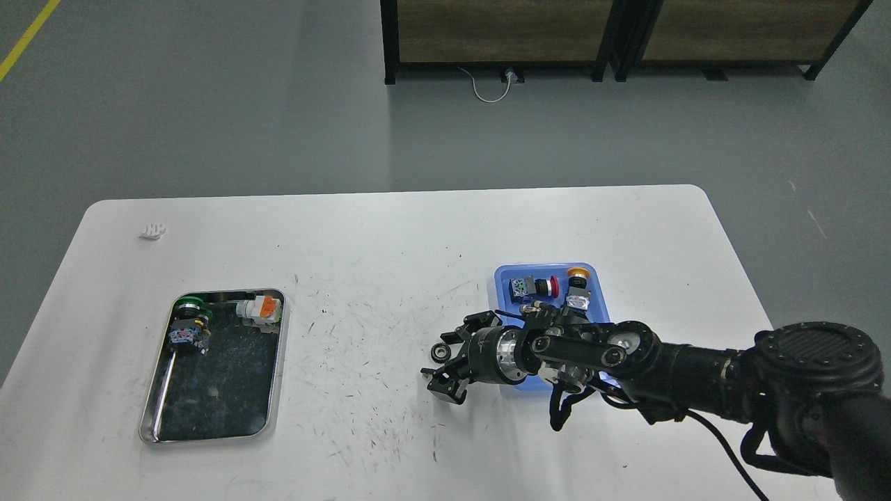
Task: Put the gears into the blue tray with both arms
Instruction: 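Grasp the second black gear on the table with the right gripper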
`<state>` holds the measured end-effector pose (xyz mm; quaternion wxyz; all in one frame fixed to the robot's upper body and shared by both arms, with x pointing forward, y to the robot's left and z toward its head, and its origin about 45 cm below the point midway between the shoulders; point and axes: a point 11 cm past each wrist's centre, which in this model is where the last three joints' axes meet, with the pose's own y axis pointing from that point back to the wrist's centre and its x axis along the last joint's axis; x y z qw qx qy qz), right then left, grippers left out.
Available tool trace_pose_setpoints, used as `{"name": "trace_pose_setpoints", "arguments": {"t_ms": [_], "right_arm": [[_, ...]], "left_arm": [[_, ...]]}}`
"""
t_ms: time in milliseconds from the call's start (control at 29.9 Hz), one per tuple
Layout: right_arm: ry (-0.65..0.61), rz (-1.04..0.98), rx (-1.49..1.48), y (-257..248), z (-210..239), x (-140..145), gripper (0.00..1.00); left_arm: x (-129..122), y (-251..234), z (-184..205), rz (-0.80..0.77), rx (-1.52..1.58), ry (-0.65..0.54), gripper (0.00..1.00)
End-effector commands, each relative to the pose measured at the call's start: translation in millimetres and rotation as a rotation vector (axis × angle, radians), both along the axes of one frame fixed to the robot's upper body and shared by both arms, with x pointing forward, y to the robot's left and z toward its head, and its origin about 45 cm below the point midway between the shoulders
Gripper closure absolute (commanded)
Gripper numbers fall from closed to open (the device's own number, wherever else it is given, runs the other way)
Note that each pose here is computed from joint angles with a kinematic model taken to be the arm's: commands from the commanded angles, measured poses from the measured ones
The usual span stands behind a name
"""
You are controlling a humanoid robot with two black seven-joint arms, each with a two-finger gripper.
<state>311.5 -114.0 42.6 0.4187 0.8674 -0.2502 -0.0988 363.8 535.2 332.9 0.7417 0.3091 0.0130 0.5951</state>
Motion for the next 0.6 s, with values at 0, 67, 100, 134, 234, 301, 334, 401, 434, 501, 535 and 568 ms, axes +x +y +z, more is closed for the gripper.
{"name": "trace_pose_setpoints", "arguments": {"t_ms": [0, 67, 100, 134, 234, 301, 334, 401, 434, 501, 535, 568], "right_arm": [[-0.005, -0.002, 0.001, -0.3, 1.6, 2.1, 0.40], [-0.006, -0.007, 0.004, -0.6, 2.4, 3.2, 0.40], [-0.007, -0.006, 0.004, -0.7, 2.4, 3.2, 0.40], [-0.007, -0.007, 0.003, -1.4, 2.3, 3.4, 0.40], [-0.008, -0.009, 0.003, -1.7, 2.5, 4.0, 0.41], [-0.011, -0.010, 0.002, -2.2, 3.2, 5.1, 0.44], [-0.013, -0.008, 0.001, -2.3, 3.2, 5.1, 0.45], [-0.019, -0.003, -0.002, -2.9, 3.5, 5.8, 0.49], [-0.019, -0.003, -0.002, -2.9, 3.5, 5.8, 0.51], [-0.020, -0.002, -0.003, -2.9, 3.5, 5.8, 0.55], [-0.020, -0.003, -0.002, -2.8, 3.8, 6.0, 0.56], [-0.020, -0.002, -0.001, -2.0, 3.8, 5.8, 0.57]], "left_arm": [[0.1, -0.1, 0.1, 0.000, 0.000, 0.000, 0.03], [0.1, -0.1, 0.1, 0.000, 0.000, 0.000, 0.03], [0.1, -0.1, 0.1, 0.000, 0.000, 0.000, 0.03], [0.1, -0.1, 0.1, 0.000, 0.000, 0.000, 0.03], [0.4, -0.2, 0.6, -0.001, 0.000, -0.002, 0.03], [0.4, -0.2, 0.6, -0.001, 0.000, -0.002, 0.03], [0.4, -0.2, 0.6, -0.001, 0.000, -0.002, 0.03], [0.4, -0.2, 0.6, -0.001, 0.000, -0.002, 0.03], [0.4, -0.2, 0.6, -0.001, 0.000, -0.002, 0.03], [0.3, -0.2, 0.6, -0.001, 0.000, -0.002, 0.03], [0.4, -0.2, 0.6, -0.001, 0.000, -0.002, 0.03], [0.0, 0.3, 1.0, 0.001, 0.001, -0.002, 0.03]]}}
